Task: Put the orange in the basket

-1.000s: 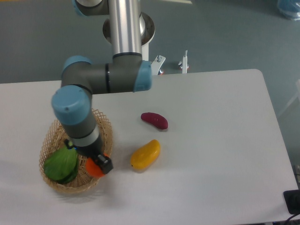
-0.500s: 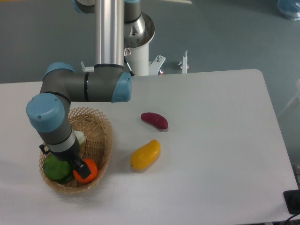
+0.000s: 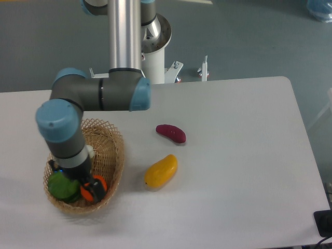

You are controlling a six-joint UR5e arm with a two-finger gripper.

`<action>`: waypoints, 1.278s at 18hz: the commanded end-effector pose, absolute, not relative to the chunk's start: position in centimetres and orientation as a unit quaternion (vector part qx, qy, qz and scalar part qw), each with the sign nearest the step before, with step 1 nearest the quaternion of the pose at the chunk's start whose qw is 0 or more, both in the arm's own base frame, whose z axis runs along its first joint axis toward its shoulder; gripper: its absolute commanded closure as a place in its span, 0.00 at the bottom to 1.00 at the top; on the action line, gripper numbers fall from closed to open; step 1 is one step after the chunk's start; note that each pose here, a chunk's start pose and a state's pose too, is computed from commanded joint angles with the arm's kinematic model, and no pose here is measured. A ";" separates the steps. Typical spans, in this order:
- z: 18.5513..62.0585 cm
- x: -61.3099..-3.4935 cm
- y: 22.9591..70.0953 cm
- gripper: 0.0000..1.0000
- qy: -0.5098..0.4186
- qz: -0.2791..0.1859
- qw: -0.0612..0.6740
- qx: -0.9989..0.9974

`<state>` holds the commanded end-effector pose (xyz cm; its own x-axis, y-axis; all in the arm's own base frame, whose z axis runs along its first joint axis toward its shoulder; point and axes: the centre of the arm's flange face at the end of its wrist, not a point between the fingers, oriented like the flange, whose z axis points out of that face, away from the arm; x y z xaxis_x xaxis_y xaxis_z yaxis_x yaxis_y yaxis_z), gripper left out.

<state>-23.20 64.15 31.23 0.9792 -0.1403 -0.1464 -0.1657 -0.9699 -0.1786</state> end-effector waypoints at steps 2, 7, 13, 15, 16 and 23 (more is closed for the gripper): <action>32.2 -28.0 61.9 0.00 0.045 0.073 0.096 -0.992; 32.9 -37.9 56.4 0.00 0.004 0.096 0.086 -0.992; 32.9 -44.7 51.0 0.00 0.035 0.103 0.067 -0.992; 32.5 -46.6 48.8 0.00 0.046 0.085 0.051 -0.994; 32.6 -47.1 48.1 0.00 0.052 0.078 0.045 -0.995; 32.5 -46.9 47.8 0.00 0.084 0.076 0.038 -0.993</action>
